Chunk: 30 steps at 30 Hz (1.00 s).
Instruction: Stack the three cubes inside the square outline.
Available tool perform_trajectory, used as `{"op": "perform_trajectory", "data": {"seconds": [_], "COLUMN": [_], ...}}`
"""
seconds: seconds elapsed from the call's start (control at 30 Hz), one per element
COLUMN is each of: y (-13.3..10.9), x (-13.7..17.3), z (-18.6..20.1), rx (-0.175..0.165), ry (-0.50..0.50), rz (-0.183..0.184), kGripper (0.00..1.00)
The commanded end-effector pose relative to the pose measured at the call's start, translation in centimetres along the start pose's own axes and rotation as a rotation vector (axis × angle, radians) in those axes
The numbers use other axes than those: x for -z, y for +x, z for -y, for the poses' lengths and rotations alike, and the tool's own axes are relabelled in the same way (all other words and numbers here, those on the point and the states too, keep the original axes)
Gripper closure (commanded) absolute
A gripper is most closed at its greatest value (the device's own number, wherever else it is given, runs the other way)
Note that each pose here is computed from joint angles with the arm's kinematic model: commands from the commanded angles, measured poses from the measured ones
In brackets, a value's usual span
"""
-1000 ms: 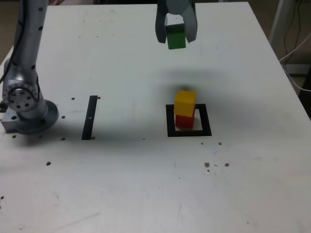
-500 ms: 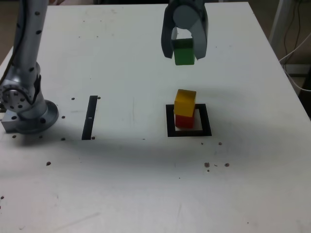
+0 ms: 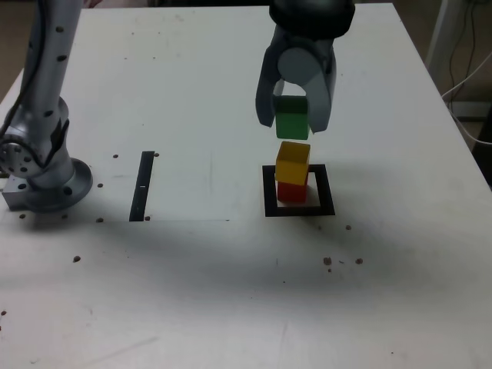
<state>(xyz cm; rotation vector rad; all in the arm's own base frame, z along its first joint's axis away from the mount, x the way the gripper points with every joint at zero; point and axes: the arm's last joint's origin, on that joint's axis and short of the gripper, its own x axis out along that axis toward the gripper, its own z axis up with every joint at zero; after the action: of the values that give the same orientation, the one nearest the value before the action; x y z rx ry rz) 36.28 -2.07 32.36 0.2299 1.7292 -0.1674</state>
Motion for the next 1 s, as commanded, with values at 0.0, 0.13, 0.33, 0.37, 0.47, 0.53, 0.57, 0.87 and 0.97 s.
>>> {"op": "perform_trajectory", "data": {"seconds": [0.0,0.13,0.33,0.37,0.47,0.53,0.57,0.87,0.97], "y": [0.4,0.9,1.3,1.3,1.4,1.5,1.6,1.8,1.8], "x": [-0.2,-0.5,-0.8,-0.8,-0.9,-0.9,-1.0,-1.2,-1.2], "z": [0.1,0.1,0.2,0.2,0.2,0.2,0.3,0.3,0.3], "rx": [0.007,0.013,0.019,0.019,0.019,0.020,0.020,0.022,0.023], "ry": [0.000,0.000,0.003,0.003,0.003,0.004,0.004,0.007,0.010], "rz": [-0.022,-0.033,-0.042,-0.043,-0.044,-0.044,-0.045,-0.042,-0.042], "kGripper": [0.71,0.71,0.71,0.71,0.70,0.70,0.70,0.50,0.21]}}
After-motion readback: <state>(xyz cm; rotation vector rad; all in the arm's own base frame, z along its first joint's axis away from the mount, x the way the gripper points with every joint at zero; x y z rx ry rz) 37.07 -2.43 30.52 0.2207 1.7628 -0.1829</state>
